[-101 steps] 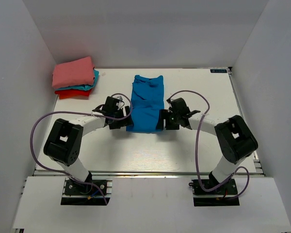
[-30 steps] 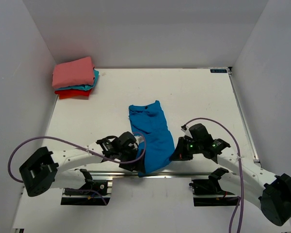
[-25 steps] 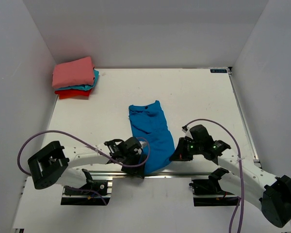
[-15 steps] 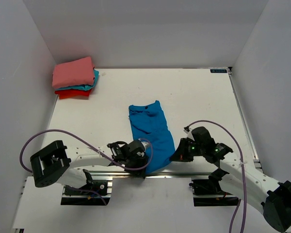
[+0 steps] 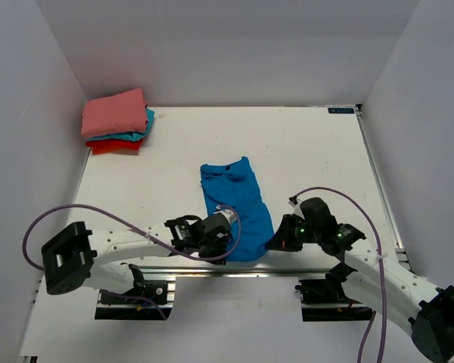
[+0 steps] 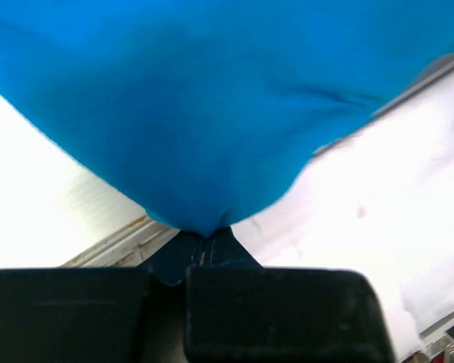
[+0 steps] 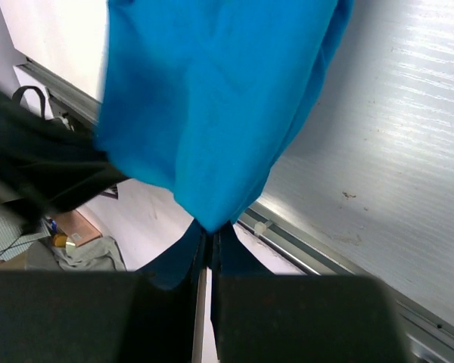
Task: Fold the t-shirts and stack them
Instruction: Grab one side of the 2/3 rectangular tshirt with both arms, then fold the long partially folded tshirt into a neat square
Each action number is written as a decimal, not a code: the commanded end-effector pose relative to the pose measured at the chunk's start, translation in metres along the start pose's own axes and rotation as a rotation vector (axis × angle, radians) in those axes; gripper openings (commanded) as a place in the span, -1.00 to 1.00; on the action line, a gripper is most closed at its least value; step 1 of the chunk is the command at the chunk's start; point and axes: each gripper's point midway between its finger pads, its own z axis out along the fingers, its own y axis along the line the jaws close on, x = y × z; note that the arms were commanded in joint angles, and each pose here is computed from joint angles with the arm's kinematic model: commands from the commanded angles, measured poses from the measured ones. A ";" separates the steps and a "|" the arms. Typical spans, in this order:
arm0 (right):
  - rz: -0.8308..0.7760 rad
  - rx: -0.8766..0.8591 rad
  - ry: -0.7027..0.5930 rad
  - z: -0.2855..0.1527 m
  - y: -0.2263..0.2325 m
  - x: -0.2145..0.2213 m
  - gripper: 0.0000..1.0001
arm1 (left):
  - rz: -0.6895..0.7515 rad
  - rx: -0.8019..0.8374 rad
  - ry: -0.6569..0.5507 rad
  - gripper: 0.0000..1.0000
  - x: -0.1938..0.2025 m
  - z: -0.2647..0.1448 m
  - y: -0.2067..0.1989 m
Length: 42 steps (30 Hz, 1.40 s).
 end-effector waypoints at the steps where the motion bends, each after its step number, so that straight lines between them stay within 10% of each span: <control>1: -0.055 -0.021 -0.062 -0.011 0.020 -0.019 -1.00 | 0.000 0.013 -0.114 -1.00 -0.029 -0.032 -0.014; 23: -0.232 0.203 -0.329 -0.022 0.071 -0.163 -1.00 | -0.249 -0.404 -0.524 -1.00 -0.162 -0.109 0.067; 42: -0.253 0.196 -0.276 0.029 0.072 -0.267 -1.00 | -0.311 -0.456 -0.517 -1.00 -0.268 -0.082 0.146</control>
